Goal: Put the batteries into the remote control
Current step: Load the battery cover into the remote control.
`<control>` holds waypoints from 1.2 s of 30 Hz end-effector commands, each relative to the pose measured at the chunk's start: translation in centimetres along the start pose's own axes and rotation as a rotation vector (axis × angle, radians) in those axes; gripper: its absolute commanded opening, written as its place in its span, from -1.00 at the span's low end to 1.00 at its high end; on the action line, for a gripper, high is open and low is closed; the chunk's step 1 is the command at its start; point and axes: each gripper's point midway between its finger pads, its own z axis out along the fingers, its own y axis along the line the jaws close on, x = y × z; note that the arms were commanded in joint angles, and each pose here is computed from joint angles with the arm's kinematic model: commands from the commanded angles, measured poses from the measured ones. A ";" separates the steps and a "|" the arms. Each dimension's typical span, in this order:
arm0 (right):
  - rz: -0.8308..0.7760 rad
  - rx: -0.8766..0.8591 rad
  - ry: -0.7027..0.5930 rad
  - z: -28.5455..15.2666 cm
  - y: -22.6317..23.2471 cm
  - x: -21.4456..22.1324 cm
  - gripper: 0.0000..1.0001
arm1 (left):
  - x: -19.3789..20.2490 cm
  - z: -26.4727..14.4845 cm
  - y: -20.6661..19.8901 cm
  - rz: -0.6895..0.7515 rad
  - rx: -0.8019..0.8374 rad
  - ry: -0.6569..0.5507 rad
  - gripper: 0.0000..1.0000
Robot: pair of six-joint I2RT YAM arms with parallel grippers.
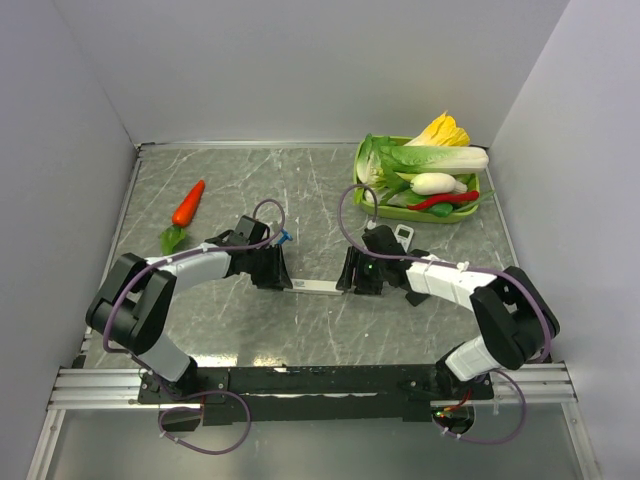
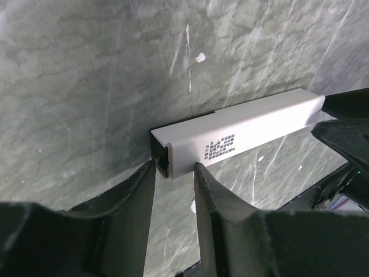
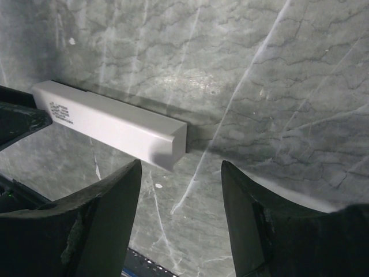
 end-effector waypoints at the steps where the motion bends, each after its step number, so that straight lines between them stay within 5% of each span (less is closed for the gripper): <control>1: 0.001 -0.003 -0.020 0.5 0.2 -0.9 0.27 | -1.1 0.3 -0.7 0.009 0.016 -0.028 -0.26; 13: -0.004 0.003 -0.016 0.8 0.5 -1.4 -0.02 | -0.7 0.6 -0.8 -0.006 0.026 -0.013 -0.40; 25: -0.022 0.032 0.018 1.3 0.4 -1.4 -0.70 | -0.5 0.7 -0.6 -0.008 0.023 -0.006 -0.44; 36: -0.059 0.104 0.141 2.9 -0.4 0.6 -0.67 | -0.8 0.7 -1.2 -0.009 0.046 -0.008 -0.44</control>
